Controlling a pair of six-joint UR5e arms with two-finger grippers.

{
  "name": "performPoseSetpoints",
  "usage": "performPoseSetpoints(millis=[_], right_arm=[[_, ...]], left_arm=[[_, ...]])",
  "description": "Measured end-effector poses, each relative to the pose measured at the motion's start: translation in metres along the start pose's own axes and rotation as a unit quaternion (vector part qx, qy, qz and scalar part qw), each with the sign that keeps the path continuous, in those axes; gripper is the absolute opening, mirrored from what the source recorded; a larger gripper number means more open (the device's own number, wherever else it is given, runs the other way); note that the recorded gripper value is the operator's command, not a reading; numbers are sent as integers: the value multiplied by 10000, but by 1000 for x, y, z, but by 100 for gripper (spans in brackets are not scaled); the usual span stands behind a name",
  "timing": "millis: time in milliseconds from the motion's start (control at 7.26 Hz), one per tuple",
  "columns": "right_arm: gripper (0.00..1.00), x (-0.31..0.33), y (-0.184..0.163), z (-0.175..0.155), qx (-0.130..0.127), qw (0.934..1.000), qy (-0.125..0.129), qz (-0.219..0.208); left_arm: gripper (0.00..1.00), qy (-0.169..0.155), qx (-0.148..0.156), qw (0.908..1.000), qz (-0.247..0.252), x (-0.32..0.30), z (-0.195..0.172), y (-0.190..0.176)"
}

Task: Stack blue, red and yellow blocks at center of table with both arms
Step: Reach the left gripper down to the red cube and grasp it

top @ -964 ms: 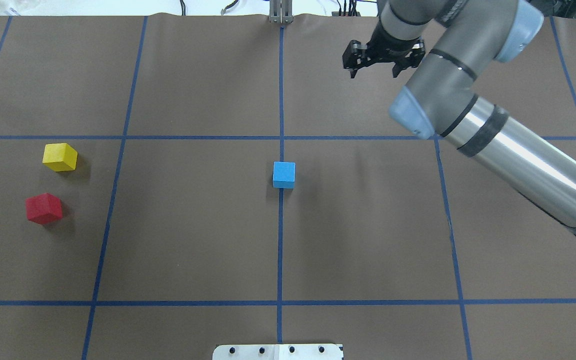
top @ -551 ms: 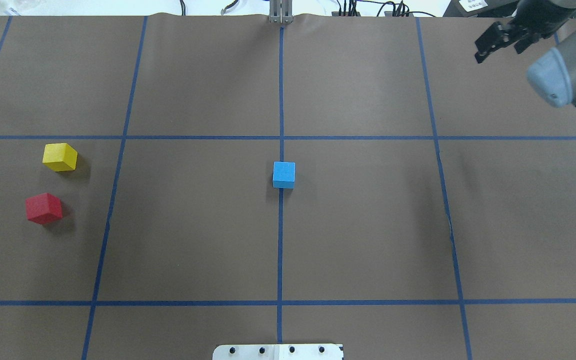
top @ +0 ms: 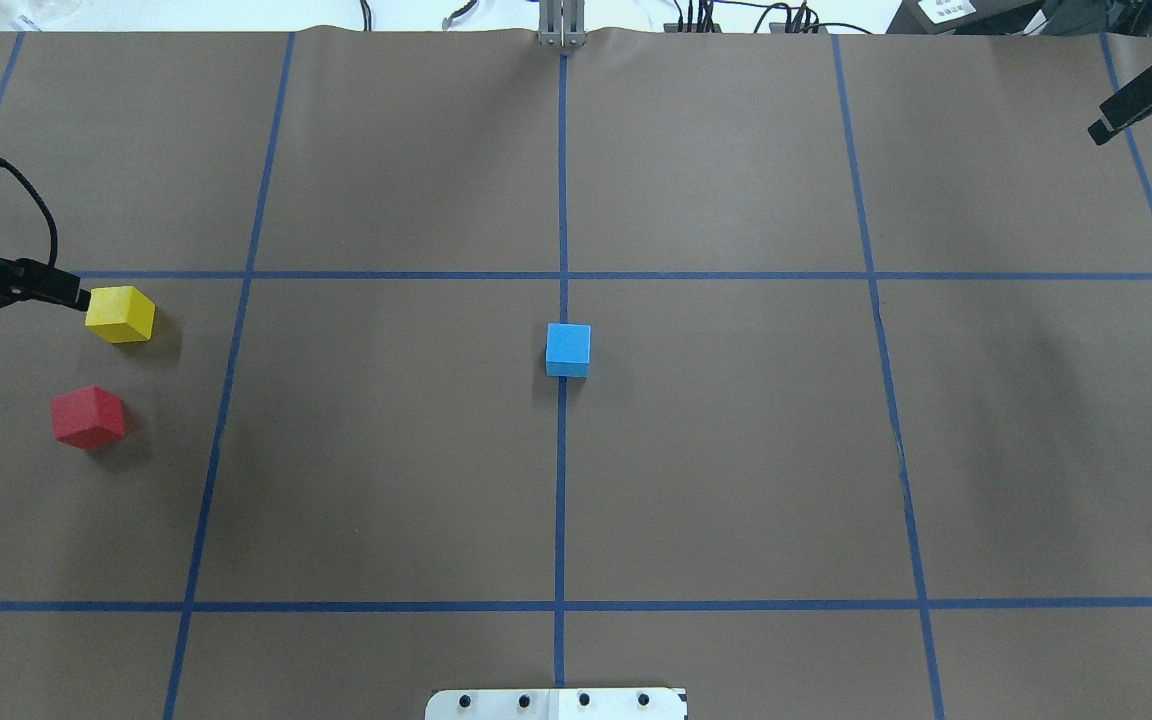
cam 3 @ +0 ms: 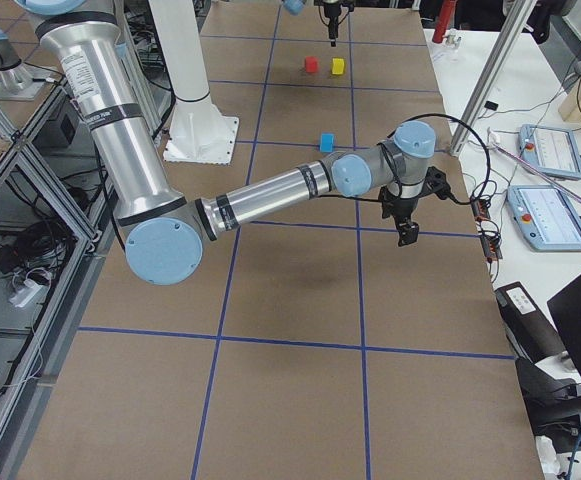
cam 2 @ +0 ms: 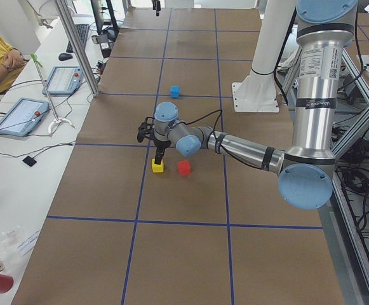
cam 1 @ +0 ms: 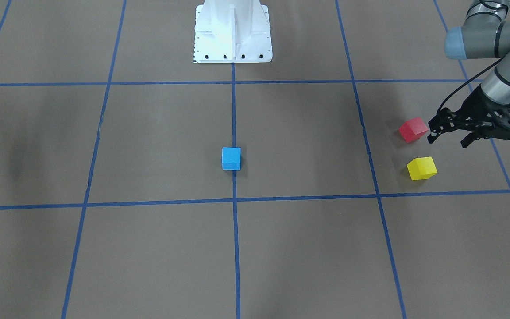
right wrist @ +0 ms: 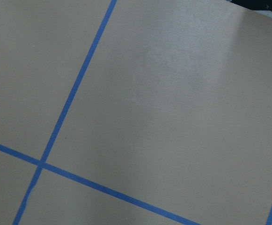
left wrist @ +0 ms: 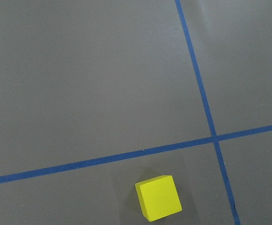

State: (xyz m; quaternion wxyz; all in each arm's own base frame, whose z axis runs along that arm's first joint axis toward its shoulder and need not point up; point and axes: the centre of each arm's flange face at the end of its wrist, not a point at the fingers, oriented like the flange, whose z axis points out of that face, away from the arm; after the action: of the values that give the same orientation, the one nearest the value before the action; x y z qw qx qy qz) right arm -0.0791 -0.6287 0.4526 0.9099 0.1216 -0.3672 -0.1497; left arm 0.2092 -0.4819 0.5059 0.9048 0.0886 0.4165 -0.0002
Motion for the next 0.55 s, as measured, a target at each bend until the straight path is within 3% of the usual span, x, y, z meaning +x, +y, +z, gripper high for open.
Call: performPoseSetpoints(millis=[275,551], right_arm=[[100,2,2,1,-11,10000,-2,-4],[100,3,3,0,-7,10000,-1,-3]], left_arm=[[100,-166,-297,9954,-900,9,27,23],[100,-311,-481,9900,-1289,2,41,42]])
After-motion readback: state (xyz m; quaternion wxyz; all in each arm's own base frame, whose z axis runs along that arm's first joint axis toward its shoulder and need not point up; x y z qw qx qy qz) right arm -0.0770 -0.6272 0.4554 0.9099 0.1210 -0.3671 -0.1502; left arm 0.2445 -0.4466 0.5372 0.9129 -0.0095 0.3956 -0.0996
